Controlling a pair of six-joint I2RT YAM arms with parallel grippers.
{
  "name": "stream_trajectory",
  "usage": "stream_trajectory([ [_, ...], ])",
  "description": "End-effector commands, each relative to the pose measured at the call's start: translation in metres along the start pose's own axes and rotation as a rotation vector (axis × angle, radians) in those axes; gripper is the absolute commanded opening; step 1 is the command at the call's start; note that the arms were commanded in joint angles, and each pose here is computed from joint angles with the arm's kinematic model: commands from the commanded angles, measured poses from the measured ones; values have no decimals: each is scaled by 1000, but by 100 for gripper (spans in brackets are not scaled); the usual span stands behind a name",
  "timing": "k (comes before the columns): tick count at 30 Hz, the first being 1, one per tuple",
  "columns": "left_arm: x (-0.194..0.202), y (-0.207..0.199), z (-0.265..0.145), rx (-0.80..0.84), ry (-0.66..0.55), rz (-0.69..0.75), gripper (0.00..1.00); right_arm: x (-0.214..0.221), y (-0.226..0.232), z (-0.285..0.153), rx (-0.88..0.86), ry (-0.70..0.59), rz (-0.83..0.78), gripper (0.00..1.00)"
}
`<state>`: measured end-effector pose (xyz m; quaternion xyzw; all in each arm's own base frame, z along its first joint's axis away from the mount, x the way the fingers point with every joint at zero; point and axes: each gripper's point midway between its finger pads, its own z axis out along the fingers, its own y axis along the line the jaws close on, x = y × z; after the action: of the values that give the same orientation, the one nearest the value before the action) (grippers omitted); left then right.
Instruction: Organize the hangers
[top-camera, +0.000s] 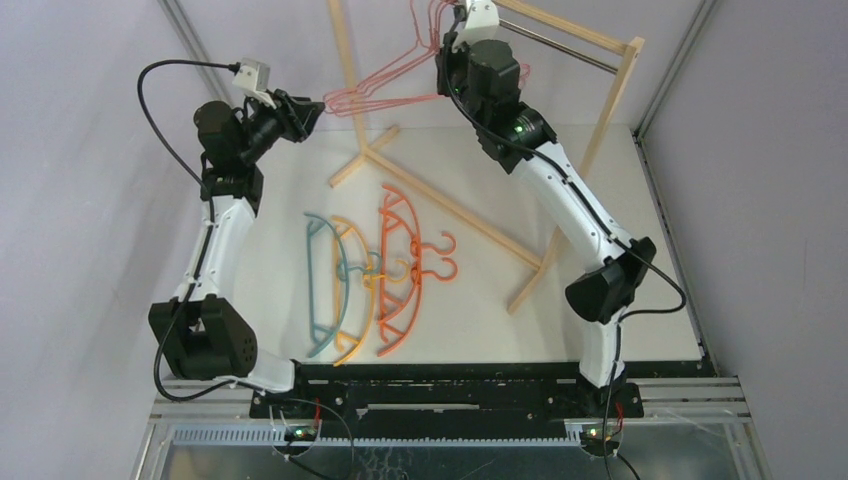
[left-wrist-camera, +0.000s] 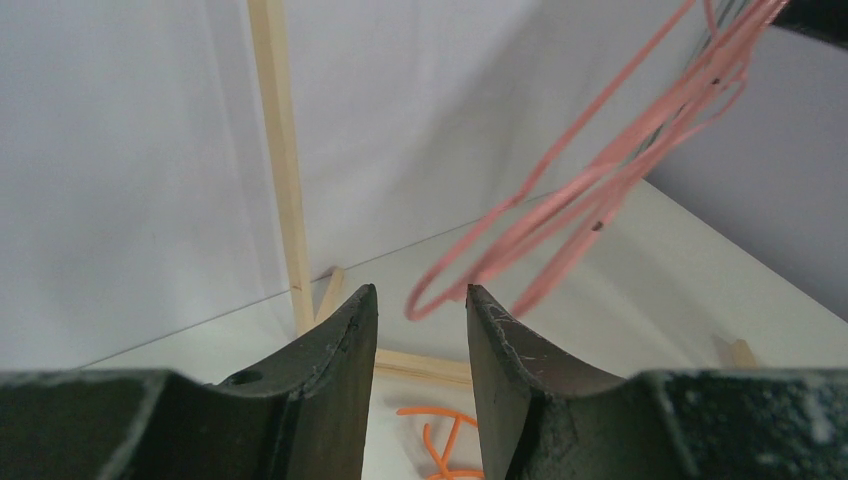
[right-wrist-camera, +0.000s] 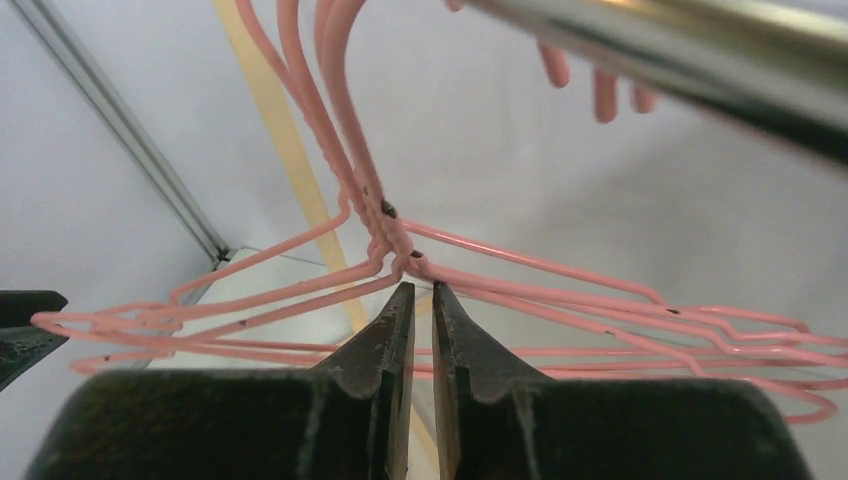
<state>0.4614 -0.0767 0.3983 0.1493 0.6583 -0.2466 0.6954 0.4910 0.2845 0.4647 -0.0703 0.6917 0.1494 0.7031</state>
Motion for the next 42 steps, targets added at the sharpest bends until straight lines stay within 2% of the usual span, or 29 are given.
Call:
stream_trajectory([
  [1, -23, -14, -12, 24, -45, 45, 42, -8, 14, 11, -62, -27, 49, 19],
  [9, -13, -13, -23, 8, -12, 50, 42, -7, 39, 32, -185, -72, 67, 19],
  [16, -6, -11, -32, -18, 11, 60, 42, -13, 38, 28, -193, -73, 72, 19],
  [24, 5, -15, -41, -22, 25, 44, 43, -23, 23, -16, -141, -23, 40, 36],
  [27, 8, -16, -44, -25, 31, 43, 44, -21, 22, -37, -142, 3, 30, 39],
  [34, 21, -23, -53, -20, 53, 9, 44, 1, 24, -91, -157, 72, -19, 49],
  [42, 59, -32, -67, -16, 202, -99, 50, 30, 38, -160, -249, 198, -30, 55],
])
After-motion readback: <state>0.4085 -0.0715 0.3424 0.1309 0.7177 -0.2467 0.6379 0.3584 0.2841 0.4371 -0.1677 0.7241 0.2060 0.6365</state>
